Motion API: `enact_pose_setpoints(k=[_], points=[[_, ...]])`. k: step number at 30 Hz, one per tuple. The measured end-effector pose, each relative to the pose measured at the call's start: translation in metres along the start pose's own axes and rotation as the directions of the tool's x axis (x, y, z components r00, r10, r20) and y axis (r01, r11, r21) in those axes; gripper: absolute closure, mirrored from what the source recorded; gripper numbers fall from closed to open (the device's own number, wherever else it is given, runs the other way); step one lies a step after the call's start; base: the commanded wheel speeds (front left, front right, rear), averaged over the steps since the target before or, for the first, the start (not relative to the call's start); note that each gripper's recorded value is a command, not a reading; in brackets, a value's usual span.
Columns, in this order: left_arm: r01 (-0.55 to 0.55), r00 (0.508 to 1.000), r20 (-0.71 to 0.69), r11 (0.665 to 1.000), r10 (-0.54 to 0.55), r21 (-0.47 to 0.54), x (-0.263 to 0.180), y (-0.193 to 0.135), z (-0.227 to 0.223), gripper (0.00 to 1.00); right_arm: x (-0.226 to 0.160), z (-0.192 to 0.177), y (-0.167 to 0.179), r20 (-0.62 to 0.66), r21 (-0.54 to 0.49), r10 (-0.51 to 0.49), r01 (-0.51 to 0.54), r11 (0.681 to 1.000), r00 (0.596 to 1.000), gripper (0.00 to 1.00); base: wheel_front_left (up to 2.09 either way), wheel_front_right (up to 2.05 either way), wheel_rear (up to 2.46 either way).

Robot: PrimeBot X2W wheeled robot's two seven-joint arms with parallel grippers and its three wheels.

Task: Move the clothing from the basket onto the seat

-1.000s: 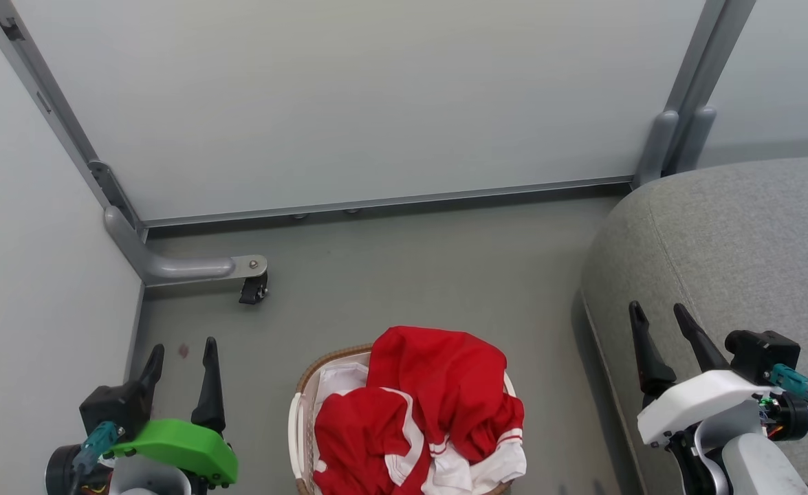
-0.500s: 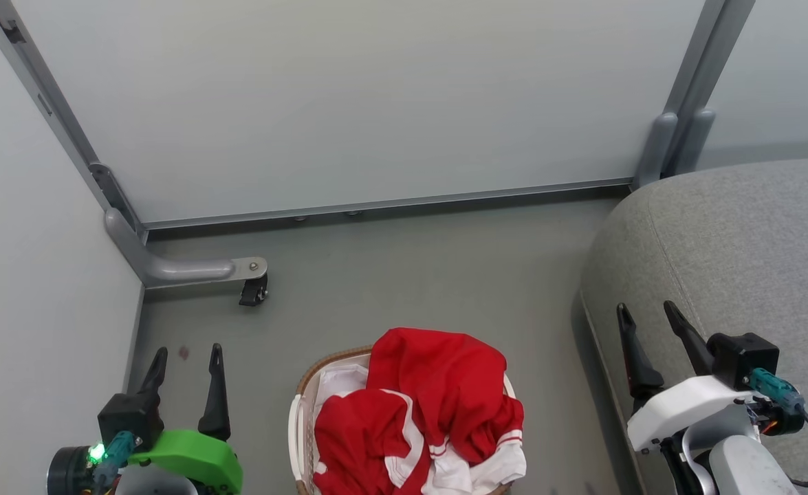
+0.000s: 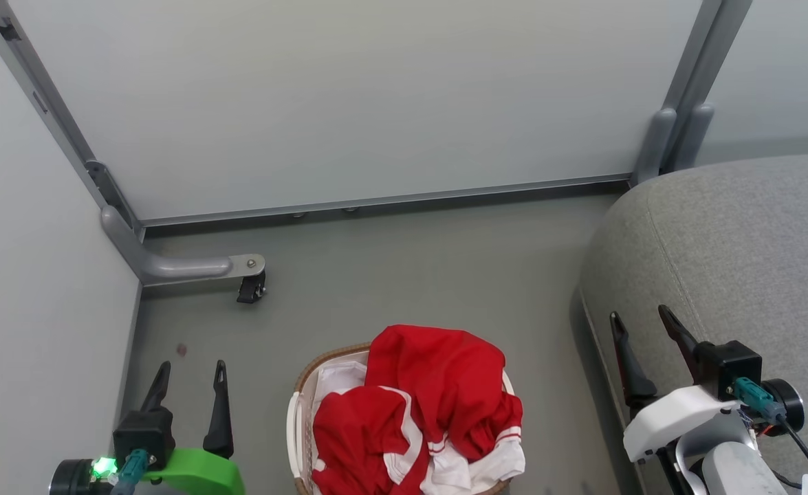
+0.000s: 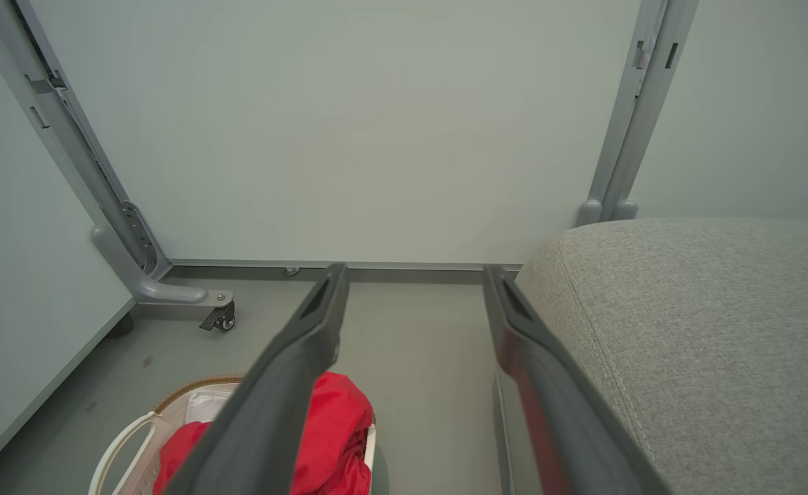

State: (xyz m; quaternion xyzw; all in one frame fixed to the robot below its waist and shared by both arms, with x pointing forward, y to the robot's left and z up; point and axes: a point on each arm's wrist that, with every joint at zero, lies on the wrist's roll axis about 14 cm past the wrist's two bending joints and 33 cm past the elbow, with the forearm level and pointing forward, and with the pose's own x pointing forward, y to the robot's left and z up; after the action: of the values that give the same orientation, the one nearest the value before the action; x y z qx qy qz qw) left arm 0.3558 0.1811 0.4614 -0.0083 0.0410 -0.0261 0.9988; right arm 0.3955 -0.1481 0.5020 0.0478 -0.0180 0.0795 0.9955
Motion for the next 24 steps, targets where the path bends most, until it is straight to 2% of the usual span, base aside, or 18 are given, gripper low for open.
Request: enact_pose_setpoints(k=[8, 16, 24], points=[[0.037, 0.999, -0.038, 0.999, -0.037, -0.003, 0.009, -0.010, -0.015, 0.00, 0.015, 0.015, -0.002, 0.056, -0.046, 0.004, -0.001, 0.999, 0.998, 0.00, 0.00, 0.00, 0.00], [0.127, 0.990, -0.056, 0.992, -0.128, -0.020, 0.049, -0.034, -0.021, 0.00, 0.048, 0.026, -0.005, 0.110, -0.073, 0.013, -0.005, 0.997, 0.994, 0.00, 0.00, 0.00, 0.00], [0.197, 0.971, -0.122, 0.978, -0.204, -0.071, 0.090, -0.060, -0.049, 0.00, 0.079, 0.016, -0.013, 0.114, -0.050, 0.004, 0.001, 0.999, 0.993, 0.00, 0.00, 0.00, 0.00]])
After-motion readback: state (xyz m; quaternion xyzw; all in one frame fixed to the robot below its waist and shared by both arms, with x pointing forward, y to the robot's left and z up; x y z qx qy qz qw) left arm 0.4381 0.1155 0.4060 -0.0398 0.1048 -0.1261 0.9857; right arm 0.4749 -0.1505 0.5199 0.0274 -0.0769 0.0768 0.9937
